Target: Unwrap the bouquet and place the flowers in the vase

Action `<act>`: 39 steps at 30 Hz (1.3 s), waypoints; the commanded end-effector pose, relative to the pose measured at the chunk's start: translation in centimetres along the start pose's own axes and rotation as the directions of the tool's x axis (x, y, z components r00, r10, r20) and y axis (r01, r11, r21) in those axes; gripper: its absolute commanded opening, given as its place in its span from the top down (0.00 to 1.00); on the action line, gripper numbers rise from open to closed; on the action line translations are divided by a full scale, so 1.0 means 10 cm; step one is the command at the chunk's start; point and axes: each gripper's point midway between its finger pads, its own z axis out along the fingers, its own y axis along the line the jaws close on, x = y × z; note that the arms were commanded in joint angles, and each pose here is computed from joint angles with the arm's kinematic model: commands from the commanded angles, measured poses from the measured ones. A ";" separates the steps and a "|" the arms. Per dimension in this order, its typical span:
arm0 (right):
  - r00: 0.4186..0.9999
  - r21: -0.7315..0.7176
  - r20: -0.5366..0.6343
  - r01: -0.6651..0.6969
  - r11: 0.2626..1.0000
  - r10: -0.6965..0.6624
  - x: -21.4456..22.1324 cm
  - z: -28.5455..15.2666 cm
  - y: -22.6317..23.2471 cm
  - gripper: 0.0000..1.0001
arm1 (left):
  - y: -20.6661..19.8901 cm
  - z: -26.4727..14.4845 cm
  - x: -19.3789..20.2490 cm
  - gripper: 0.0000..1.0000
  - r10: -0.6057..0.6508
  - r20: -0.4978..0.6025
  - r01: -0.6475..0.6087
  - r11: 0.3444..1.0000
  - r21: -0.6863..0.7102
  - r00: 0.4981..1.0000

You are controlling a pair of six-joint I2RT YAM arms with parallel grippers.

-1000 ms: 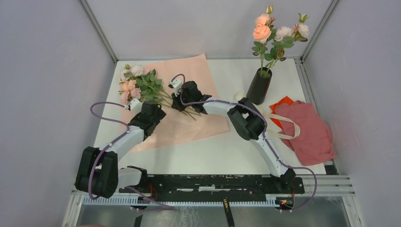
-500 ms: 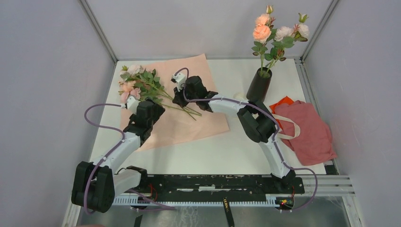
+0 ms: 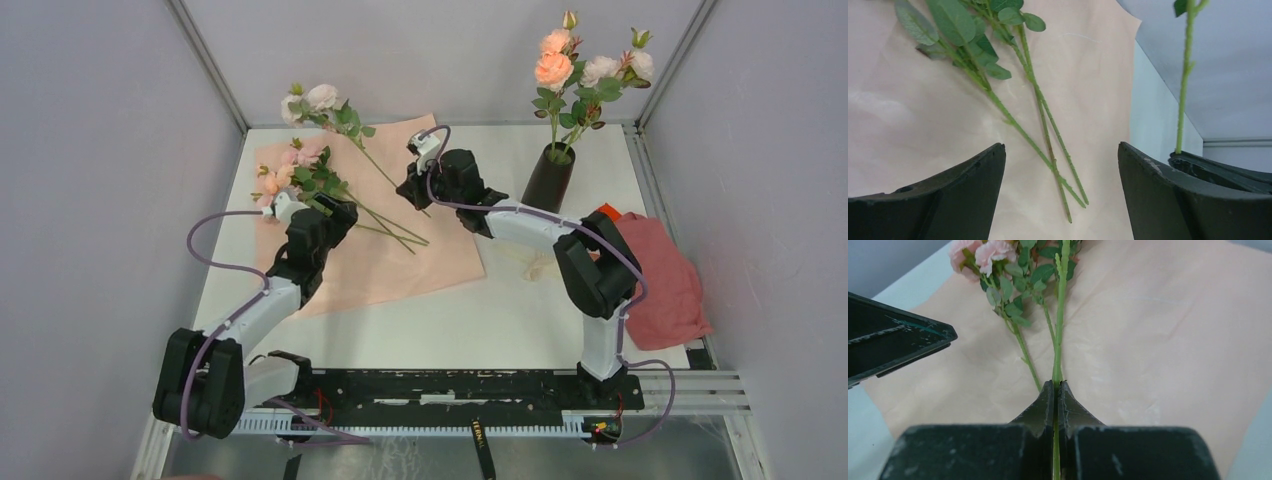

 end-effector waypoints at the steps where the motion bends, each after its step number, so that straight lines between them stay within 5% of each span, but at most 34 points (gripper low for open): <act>1: 0.981 0.004 0.193 0.014 1.000 -0.015 -0.62 -0.26 0.04 1.00 | -0.45 0.07 -0.20 0.12 -0.061 0.045 0.054 0.990 0.131 0.997; 7: 0.979 -0.023 0.202 0.018 1.000 -0.013 -0.61 -0.37 0.11 1.00 | -0.84 0.25 -0.14 0.13 -0.124 0.009 0.116 0.946 0.302 0.992; 19: 0.986 0.005 0.165 0.037 0.999 -0.037 -0.42 -0.41 0.05 1.00 | -1.83 0.39 -0.14 0.25 -0.190 -0.125 0.227 0.761 0.608 0.974; 39: 0.983 0.032 0.182 0.016 0.999 -0.022 -0.47 -0.40 -0.05 1.00 | -1.75 0.35 -0.03 0.25 -0.139 -0.141 0.197 0.778 0.596 0.980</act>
